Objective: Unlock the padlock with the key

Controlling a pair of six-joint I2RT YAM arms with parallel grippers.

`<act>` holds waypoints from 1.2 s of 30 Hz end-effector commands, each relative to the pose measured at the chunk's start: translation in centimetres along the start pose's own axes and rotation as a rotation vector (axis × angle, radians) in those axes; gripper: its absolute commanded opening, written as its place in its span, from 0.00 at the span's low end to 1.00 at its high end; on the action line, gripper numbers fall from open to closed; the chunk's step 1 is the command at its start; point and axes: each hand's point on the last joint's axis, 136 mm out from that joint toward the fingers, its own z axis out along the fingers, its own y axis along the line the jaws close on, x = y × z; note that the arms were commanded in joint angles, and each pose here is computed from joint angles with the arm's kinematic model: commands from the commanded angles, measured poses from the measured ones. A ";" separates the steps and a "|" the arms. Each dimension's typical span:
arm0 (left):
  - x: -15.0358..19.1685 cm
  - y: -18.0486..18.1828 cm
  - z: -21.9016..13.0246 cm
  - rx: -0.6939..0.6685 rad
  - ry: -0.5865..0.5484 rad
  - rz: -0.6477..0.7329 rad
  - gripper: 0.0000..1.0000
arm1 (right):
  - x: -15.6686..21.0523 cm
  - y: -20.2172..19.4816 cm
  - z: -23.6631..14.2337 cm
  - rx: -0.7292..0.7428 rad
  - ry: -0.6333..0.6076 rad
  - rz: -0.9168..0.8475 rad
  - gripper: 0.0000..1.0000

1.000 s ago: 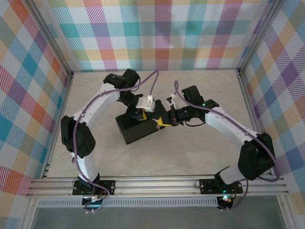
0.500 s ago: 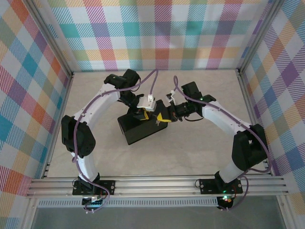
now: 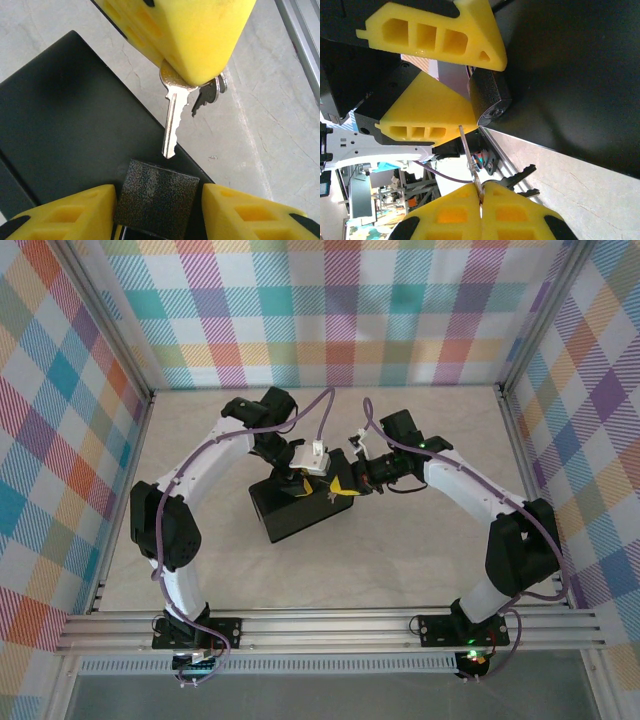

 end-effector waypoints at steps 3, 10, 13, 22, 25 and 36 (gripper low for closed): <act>-0.7 -0.1 1.5 0.039 -0.017 0.058 0.53 | -0.1 0.0 -0.4 0.002 -0.005 -0.016 0.05; -1.6 -0.1 1.3 0.043 -0.064 0.086 0.50 | -0.2 -0.2 -0.4 0.004 -0.006 -0.017 0.05; -1.2 -0.1 1.6 0.061 -0.044 0.080 0.45 | 0.0 -0.4 -0.6 0.008 -0.009 -0.016 0.05; -0.4 -0.3 2.4 0.075 -0.026 0.069 0.26 | 0.7 -1.3 -1.1 0.021 -0.009 0.001 0.05; -0.7 -0.2 2.0 0.060 -0.044 0.077 0.22 | 0.7 -1.3 -1.7 0.014 -0.015 0.017 0.05; -2.7 -0.4 0.0 0.005 -0.184 0.110 0.17 | 0.5 -1.4 -2.0 -0.002 -0.011 0.032 0.05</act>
